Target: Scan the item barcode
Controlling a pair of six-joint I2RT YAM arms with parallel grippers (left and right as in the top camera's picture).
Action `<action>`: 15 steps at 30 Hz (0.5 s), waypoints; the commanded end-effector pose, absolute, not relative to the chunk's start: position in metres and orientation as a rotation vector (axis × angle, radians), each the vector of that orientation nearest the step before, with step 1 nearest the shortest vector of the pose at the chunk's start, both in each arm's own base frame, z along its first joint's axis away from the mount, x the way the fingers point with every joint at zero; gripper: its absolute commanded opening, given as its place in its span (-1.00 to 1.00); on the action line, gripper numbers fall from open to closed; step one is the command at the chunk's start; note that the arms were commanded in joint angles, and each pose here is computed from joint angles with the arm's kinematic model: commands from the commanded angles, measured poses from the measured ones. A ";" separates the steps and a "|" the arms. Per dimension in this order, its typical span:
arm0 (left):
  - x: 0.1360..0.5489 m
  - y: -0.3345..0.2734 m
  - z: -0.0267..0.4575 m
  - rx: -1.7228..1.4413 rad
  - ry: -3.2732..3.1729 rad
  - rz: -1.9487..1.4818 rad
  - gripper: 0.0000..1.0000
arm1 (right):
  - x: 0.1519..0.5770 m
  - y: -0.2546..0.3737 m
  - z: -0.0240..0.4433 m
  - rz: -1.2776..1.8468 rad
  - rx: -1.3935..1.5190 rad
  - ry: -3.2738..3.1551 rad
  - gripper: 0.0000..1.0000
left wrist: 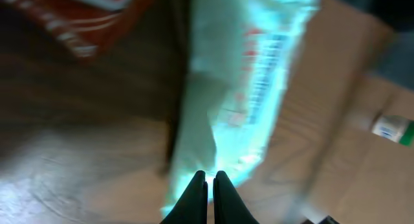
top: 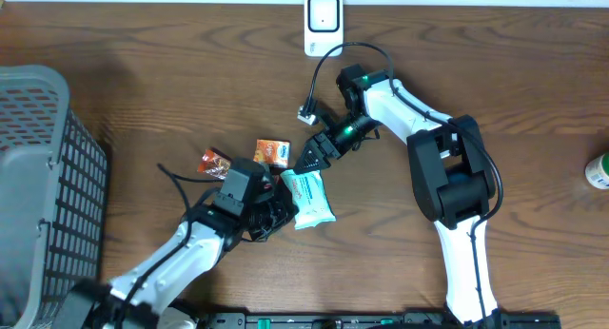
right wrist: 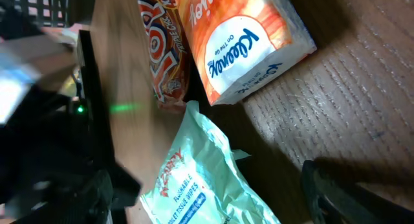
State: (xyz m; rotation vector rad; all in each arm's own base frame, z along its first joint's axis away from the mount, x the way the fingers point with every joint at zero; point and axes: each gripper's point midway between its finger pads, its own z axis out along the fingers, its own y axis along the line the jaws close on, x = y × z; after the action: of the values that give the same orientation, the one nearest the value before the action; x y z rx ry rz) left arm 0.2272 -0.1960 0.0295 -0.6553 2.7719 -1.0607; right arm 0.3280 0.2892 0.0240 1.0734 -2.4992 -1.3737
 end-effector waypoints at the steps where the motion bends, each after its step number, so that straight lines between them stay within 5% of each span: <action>1: 0.221 -0.196 0.016 -0.693 2.825 -1.043 -0.85 | 0.300 0.245 -0.055 -0.934 1.080 -2.507 0.75; 9: 0.224 -0.192 0.012 -0.706 2.815 -1.002 -0.85 | 0.283 0.231 -0.069 -0.880 1.100 -2.472 -0.17; 12: 0.226 -0.191 0.011 -0.707 2.806 -0.987 -0.85 | 0.279 0.229 -0.071 -0.878 1.094 -2.463 -0.94; 15: 0.228 -0.189 0.011 -0.712 2.801 -0.973 -0.86 | 0.278 0.231 -0.070 -0.890 1.091 -2.458 -0.98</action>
State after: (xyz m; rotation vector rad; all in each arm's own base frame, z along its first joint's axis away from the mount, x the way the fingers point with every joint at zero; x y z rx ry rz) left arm 0.2263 -0.1931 0.0149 -0.6936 2.8057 -1.0146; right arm 0.3007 0.2711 -0.0048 1.0615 -2.4637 -1.2842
